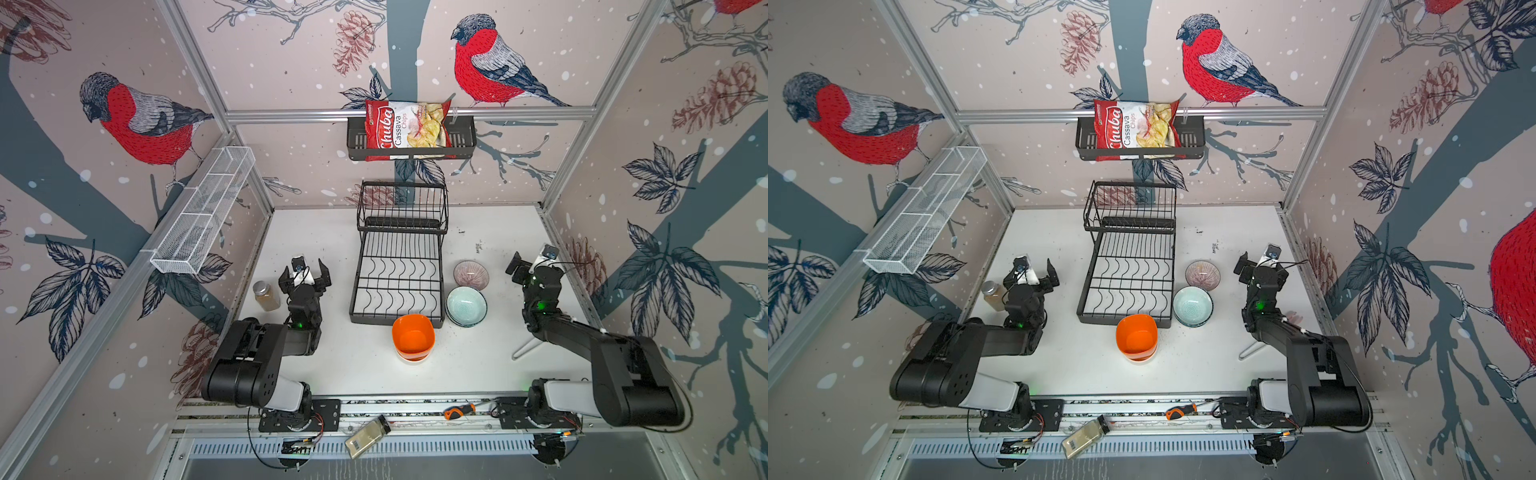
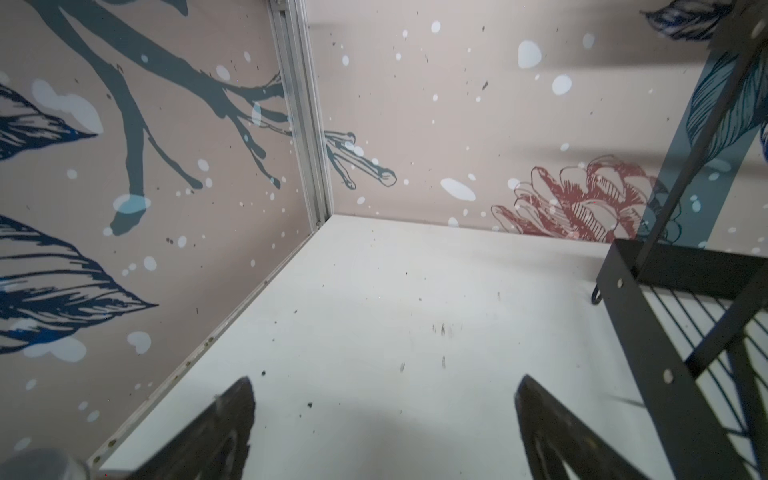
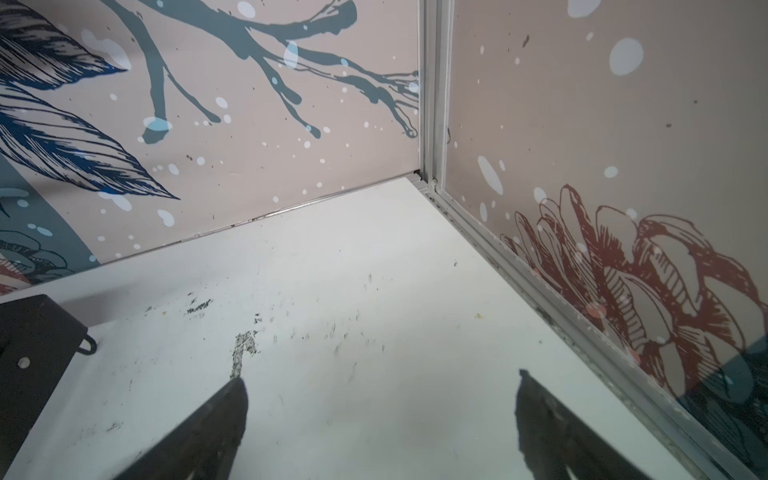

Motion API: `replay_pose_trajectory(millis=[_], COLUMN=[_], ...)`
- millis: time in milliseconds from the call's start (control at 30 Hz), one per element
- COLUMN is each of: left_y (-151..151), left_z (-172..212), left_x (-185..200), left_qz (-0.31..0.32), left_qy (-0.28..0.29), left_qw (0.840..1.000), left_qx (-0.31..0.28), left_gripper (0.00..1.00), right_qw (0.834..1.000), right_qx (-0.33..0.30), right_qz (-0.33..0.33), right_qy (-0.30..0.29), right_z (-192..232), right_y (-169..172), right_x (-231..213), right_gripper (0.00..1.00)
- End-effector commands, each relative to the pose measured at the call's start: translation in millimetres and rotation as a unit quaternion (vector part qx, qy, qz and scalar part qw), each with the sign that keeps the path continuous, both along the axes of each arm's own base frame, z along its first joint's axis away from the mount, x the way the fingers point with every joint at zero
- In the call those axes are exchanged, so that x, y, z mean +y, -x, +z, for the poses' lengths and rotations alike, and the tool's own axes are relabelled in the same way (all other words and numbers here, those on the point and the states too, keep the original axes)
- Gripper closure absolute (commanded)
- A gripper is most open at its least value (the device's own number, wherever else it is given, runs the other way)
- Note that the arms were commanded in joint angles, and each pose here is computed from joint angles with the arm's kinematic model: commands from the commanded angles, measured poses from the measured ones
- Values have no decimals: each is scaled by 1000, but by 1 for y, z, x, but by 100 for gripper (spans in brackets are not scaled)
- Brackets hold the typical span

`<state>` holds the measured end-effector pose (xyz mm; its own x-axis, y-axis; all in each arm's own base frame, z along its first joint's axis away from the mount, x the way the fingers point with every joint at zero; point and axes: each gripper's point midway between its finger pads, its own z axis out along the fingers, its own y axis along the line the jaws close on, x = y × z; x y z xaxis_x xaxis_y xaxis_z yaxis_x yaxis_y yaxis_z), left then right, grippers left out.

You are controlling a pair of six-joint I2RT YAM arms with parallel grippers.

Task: Load the bowls into the dish rack

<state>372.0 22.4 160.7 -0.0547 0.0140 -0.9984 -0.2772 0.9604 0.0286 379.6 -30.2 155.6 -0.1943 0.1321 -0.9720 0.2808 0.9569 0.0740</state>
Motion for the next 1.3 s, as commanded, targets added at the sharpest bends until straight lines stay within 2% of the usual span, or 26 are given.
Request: replay_pose_trajectory(millis=[0,100,200,433,733,867,1033,1267], left_y=[0,-4,-7,13,32,42,51,62], left_z=[6,16,23,37,32,28,32,38], left_x=[0,-9,-33,-63,-88,-102,-119,-145], left_qz=[14,4,-55,-115,-154,-171,-183,-214], left_qy=[-13,4,32,100,188,224,237,250], left_qw=[1000,999,996,986,960,947,938,925], left_qx=[18,36,60,69,140,153,173,186], left_gripper=[3,3,3,3,3,3,3,3], right_qw=[999,999,998,997,988,982,971,944], right_qx=[16,17,27,62,67,83,96,135], right_qz=[-27,-14,-1,25,127,164,217,301], right_qy=[-27,-50,-61,-41,-60,-50,-38,-19], right_z=[3,18,30,52,78,83,95,94], right_y=[10,11,11,20,39,49,63,87], right_x=[-6,1,11,49,114,142,178,235], right_gripper=[0,0,0,0,0,0,1,0])
